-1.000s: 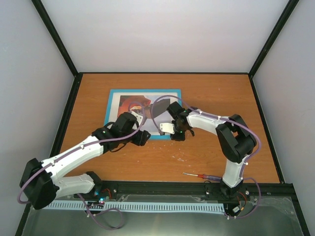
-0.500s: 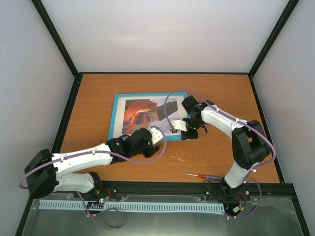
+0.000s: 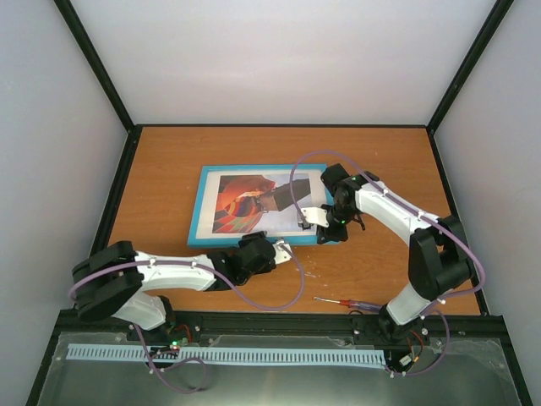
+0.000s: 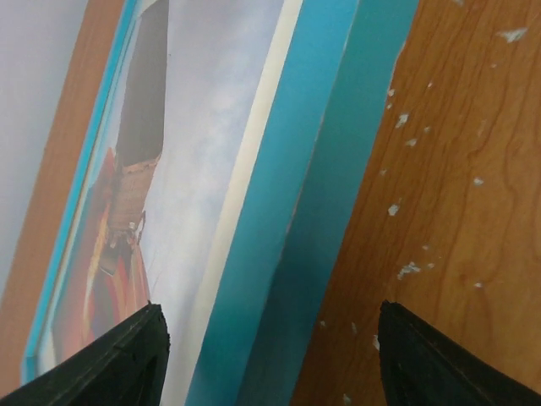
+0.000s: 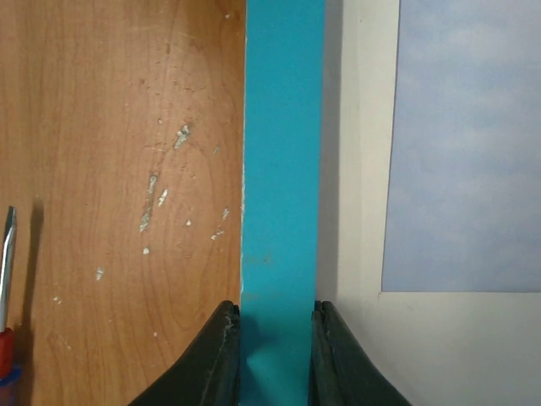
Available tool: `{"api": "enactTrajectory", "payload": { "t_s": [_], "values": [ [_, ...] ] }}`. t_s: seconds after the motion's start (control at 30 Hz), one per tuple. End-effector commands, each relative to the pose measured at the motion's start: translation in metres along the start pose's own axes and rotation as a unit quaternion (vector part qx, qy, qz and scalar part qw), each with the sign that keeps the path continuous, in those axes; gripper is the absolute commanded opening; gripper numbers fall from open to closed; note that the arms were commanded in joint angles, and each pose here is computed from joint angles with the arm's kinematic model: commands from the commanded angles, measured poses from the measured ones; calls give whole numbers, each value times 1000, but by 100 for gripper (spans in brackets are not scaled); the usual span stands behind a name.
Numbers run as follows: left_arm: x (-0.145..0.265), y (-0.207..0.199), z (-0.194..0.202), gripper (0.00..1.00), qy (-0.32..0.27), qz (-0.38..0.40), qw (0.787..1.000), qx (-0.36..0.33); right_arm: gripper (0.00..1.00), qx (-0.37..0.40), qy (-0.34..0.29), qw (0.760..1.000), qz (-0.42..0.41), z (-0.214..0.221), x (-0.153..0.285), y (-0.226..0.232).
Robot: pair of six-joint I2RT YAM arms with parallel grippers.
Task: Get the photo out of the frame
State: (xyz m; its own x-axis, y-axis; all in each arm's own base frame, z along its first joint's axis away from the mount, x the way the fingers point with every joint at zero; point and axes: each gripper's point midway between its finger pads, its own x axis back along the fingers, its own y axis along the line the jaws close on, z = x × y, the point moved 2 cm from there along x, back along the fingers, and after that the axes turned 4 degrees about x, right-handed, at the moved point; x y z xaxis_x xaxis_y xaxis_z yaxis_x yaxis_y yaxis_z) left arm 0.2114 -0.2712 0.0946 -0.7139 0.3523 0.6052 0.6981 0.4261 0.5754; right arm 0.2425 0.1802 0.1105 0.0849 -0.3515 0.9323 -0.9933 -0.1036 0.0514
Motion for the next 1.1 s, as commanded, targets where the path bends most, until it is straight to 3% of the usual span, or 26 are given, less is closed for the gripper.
{"api": "enactTrajectory", "payload": {
  "t_s": [0.0, 0.23, 0.6, 0.77, 0.87, 0.97, 1.07],
  "values": [
    [-2, 16, -26, 68, -46, -65, 996, -43, 3, 12, -35, 999, -6, -10, 11, 11],
    [-13, 17, -37, 67, -58, -96, 989, -97, 3, 11, -40, 999, -9, -10, 15, 17],
    [-16, 31, -44, 54, -45, -148, 978, -137, 3, 2, -46, 999, -15, -10, 15, 24],
    [-11, 36, -45, 44, -40, -154, 977, -144, 3, -2, -53, 999, -13, -12, 16, 24],
    [-6, 41, -51, 33, -46, -156, 977, -141, 3, -9, -65, 998, -10, -17, 20, 25],
    [0, 47, -60, 20, -47, -151, 978, -133, 10, -19, -80, 997, 2, -23, 30, 25],
    [6, 54, -73, 13, -46, -143, 981, -119, 35, -22, -109, 993, 31, -38, 59, 28]
  ]
}}
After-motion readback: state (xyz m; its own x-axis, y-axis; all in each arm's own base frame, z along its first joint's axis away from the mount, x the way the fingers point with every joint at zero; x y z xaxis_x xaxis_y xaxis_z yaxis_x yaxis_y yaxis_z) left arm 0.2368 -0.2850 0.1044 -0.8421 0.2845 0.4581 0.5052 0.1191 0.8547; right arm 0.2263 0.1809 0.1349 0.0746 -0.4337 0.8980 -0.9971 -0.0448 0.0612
